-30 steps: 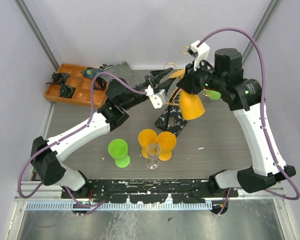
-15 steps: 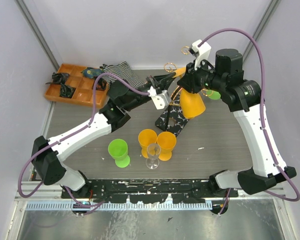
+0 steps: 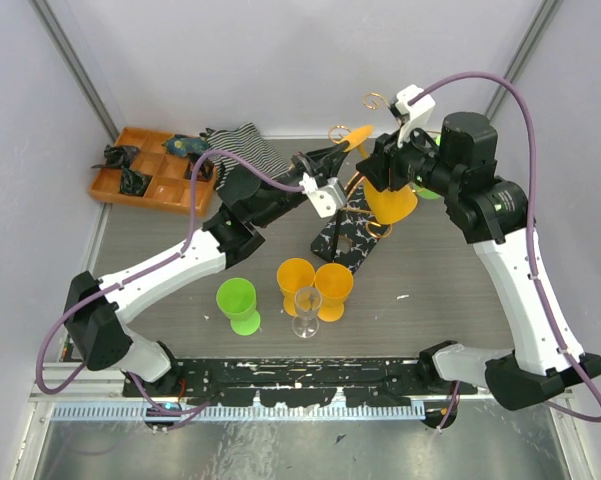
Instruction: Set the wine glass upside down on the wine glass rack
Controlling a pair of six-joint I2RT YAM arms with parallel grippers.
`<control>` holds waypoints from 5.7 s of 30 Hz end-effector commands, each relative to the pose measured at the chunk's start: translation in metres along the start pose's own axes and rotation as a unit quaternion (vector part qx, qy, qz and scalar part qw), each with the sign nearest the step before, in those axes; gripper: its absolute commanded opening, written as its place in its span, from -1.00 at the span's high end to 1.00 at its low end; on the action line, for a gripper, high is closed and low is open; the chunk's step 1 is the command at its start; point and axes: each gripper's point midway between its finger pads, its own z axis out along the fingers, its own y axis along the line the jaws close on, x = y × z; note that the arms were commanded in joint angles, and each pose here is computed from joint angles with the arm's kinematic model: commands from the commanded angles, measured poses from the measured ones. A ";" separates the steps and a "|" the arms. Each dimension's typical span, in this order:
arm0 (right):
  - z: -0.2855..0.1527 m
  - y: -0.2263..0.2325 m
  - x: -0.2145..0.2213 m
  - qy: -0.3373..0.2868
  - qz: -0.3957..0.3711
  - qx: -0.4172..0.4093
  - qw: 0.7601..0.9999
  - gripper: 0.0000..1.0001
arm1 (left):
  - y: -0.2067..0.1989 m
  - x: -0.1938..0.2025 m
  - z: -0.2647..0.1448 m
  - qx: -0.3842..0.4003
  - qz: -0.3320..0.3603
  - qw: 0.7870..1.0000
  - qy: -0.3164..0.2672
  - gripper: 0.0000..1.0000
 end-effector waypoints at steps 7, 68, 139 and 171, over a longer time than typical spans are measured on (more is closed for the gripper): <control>-0.011 0.006 -0.007 -0.053 -0.032 -0.002 0.998 0.09 | 0.036 -0.008 -0.006 -0.072 0.009 0.997 -0.002 1.00; 0.018 -0.029 -0.012 -0.109 -0.062 0.066 0.990 0.99 | 0.044 -0.030 -0.017 -0.076 -0.034 0.996 -0.030 0.24; 0.005 -0.108 0.124 -0.288 0.008 0.294 0.911 0.99 | 0.085 0.050 -0.065 -0.168 -0.082 0.980 0.063 0.18; 0.006 -0.100 0.109 -0.271 -0.026 0.217 0.938 0.98 | 0.087 0.073 -0.059 -0.175 -0.089 0.978 0.071 0.18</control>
